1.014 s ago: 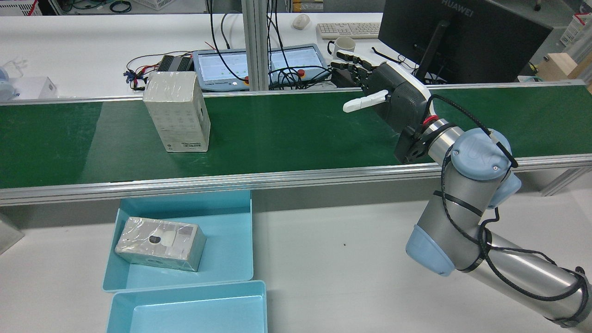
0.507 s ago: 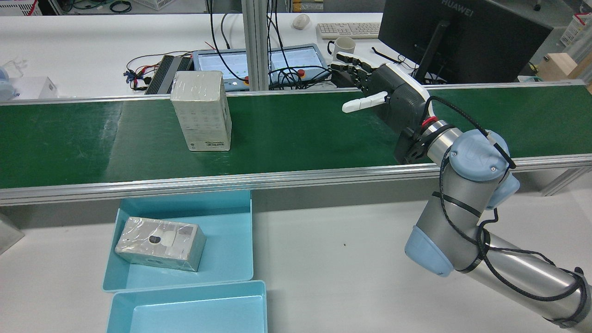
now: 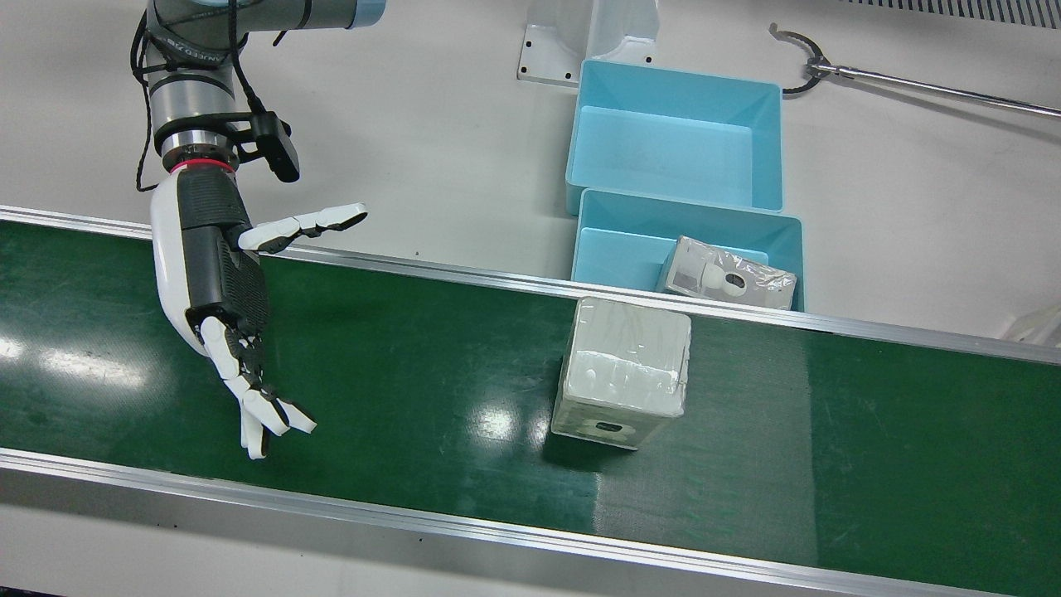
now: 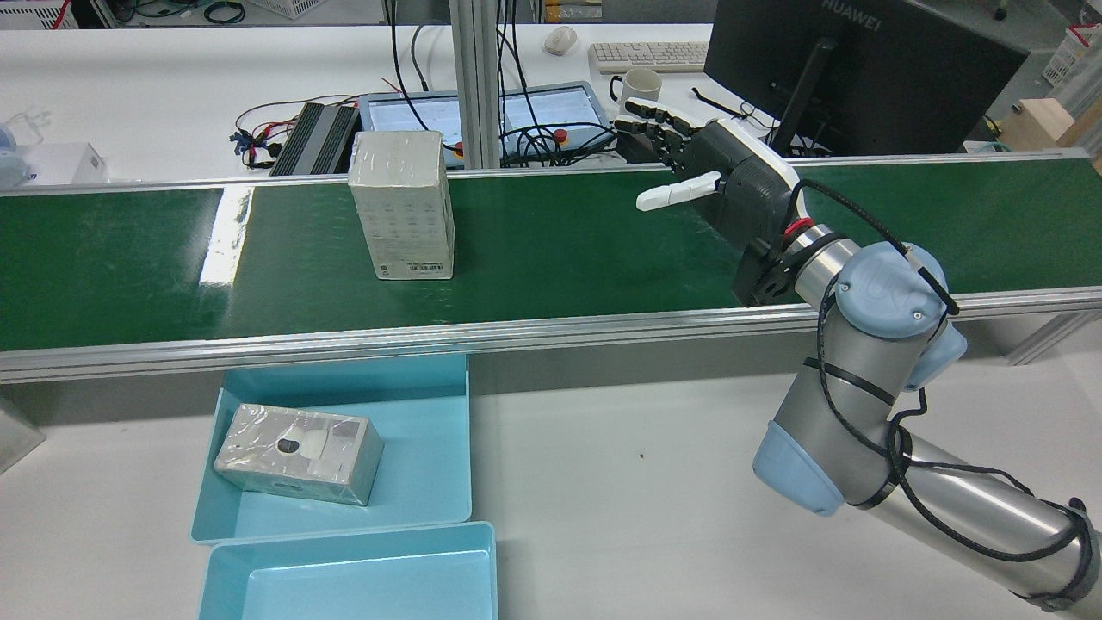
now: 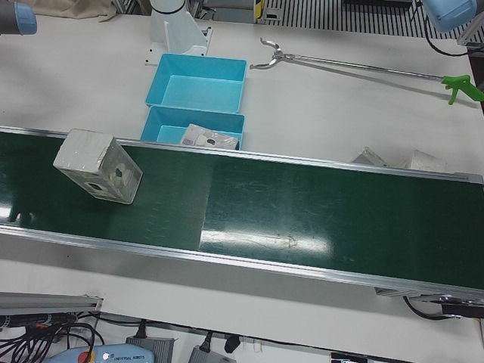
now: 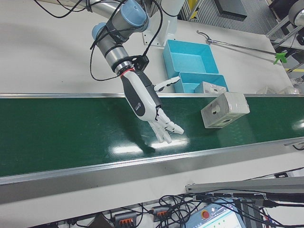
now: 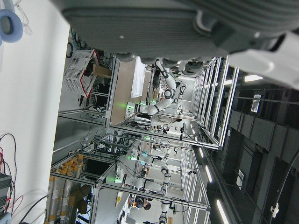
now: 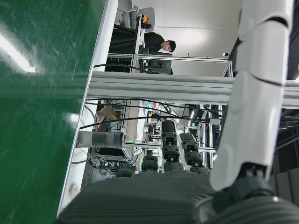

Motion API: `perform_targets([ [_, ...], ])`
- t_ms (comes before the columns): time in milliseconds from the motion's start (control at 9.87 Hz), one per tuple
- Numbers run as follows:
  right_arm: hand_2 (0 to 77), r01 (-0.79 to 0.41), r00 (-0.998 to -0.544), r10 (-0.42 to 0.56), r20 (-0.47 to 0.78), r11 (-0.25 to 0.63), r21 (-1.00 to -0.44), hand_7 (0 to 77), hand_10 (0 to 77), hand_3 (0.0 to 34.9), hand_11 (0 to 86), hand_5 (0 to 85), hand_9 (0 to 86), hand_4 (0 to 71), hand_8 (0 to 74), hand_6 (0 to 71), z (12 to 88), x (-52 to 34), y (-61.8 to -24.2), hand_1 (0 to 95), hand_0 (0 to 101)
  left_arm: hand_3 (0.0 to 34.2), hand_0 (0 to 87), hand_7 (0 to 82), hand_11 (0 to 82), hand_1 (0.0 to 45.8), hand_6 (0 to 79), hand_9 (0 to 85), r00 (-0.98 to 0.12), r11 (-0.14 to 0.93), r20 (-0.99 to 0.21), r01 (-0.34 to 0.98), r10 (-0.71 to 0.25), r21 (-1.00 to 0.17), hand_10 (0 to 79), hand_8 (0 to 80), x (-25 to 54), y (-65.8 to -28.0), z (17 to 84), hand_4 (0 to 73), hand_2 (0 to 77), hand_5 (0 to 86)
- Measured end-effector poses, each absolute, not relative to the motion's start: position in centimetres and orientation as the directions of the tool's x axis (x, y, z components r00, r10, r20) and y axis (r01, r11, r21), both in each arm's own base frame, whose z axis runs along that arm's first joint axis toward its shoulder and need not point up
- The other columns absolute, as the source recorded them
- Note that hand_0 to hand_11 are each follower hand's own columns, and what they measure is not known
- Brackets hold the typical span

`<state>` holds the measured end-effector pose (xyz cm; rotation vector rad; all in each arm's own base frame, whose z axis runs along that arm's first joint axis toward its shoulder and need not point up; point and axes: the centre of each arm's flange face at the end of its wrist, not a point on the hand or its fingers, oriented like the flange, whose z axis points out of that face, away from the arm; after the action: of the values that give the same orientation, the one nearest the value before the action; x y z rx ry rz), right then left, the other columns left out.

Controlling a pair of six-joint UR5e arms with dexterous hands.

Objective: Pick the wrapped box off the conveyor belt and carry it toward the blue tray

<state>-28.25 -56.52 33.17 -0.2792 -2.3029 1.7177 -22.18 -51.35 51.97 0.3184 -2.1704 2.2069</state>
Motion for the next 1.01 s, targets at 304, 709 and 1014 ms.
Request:
perform_targets([
  [304, 7.1, 0.000, -0.948, 0.304, 0.089, 0.282, -0.959, 18.0, 0.0, 0.2, 1.1, 12.5, 3.8, 7.6, 3.8, 6.0, 33.2, -28.7, -56.5, 9.8, 46, 0.0, 0.0, 0.5, 0.5, 0.0, 0.5, 0.5, -0.979, -0.027, 0.166, -0.164, -0.122, -0.986, 0.0, 0.5, -22.2, -51.4, 52.0, 0.0, 1.1, 1.1],
  [709, 7.1, 0.016, -0.948, 0.309, 0.076, 0.283, -0.959, 18.0, 0.0, 0.2, 1.1, 12.5, 3.8, 8.2, 3.8, 6.0, 34.0, -31.1, -56.3, 9.8, 46, 0.0, 0.0, 0.5, 0.5, 0.0, 0.5, 0.5, -0.979, -0.027, 0.166, -0.164, -0.122, -0.986, 0.5, 0.5, -22.2, -51.4, 52.0, 0.0, 1.1, 1.1],
  [1014, 4.4, 0.048, -0.950, 0.308, 0.051, 0.305, -0.951, 18.0, 0.0, 0.2, 1.1, 12.0, 3.8, 6.0, 2.7, 6.0, 34.3, -32.4, -56.5, 7.6, 44, 0.0, 0.0, 0.5, 0.5, 0.0, 0.5, 0.5, -0.979, -0.027, 0.166, -0.164, -0.122, -0.986, 0.0, 0.5, -22.2, -51.4, 52.0, 0.0, 0.5, 1.1],
])
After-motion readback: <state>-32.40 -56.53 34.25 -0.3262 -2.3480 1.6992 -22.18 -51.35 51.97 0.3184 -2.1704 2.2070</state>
